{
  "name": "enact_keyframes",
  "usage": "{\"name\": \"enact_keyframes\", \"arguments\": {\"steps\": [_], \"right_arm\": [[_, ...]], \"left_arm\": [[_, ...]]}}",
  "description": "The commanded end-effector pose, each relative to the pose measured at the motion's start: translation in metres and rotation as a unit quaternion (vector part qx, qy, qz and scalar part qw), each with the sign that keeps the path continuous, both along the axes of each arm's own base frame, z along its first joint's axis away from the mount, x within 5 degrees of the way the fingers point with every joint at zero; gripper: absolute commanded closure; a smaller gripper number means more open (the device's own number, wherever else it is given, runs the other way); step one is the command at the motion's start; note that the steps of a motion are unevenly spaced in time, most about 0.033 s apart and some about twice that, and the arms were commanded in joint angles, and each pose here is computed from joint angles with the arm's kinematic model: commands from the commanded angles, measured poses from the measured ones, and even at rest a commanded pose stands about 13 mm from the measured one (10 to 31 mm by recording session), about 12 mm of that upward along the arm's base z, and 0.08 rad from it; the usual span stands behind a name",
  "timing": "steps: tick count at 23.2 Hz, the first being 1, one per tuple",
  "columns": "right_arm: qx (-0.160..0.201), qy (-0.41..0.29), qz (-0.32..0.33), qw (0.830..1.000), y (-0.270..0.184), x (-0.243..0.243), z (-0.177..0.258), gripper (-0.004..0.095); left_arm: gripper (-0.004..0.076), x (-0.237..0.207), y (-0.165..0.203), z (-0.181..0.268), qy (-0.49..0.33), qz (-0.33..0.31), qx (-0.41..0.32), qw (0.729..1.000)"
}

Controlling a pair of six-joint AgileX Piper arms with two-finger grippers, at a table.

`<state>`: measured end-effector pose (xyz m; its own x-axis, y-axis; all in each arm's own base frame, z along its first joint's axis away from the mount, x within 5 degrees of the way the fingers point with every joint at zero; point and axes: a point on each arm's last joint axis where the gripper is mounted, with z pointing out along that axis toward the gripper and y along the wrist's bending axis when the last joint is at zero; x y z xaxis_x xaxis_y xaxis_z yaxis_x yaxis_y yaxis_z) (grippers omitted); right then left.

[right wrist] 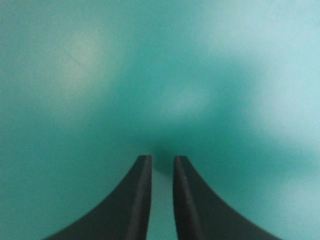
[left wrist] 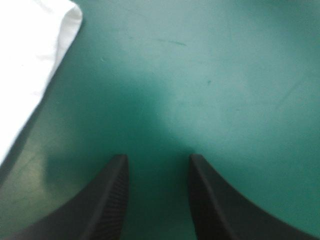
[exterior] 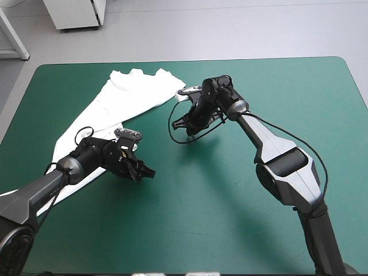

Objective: Fold the cloth

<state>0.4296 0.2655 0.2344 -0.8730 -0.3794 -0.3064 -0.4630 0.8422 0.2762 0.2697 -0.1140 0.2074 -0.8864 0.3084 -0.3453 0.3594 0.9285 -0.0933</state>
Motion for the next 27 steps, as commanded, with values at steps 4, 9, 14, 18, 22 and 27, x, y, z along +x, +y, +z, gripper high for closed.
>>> {"name": "enact_keyframes", "arguments": {"steps": [4,9,14,18,22,27], "right_arm": [[0.031,-0.040,-0.001,0.999,-0.004,-0.006,0.043,0.0751],[0.036,-0.037,-0.001,0.999,-0.003,-0.006,0.044,0.0750],[0.040,-0.031,0.000,0.999,-0.002,-0.008,0.044,0.0750],[0.047,-0.037,0.002,0.998,-0.004,-0.012,0.056,0.0750],[0.035,-0.092,-0.001,0.995,-0.017,-0.023,0.095,0.0750],[0.068,-0.162,-0.003,0.984,-0.036,-0.056,0.167,0.0750]], "left_arm": [[0.0430,-0.006,-0.003,0.004,0.024,0.007,-0.009,1.000],[0.0430,-0.006,-0.003,0.004,0.025,0.006,-0.009,1.000],[0.0430,-0.005,-0.003,0.011,0.026,0.004,-0.009,1.000],[0.0430,0.005,-0.006,0.046,-0.012,-0.012,-0.011,1.000],[0.0428,0.013,0.003,0.110,-0.089,-0.023,0.036,0.995],[0.0245,0.019,0.031,0.153,-0.093,0.024,0.071,0.993]]}}
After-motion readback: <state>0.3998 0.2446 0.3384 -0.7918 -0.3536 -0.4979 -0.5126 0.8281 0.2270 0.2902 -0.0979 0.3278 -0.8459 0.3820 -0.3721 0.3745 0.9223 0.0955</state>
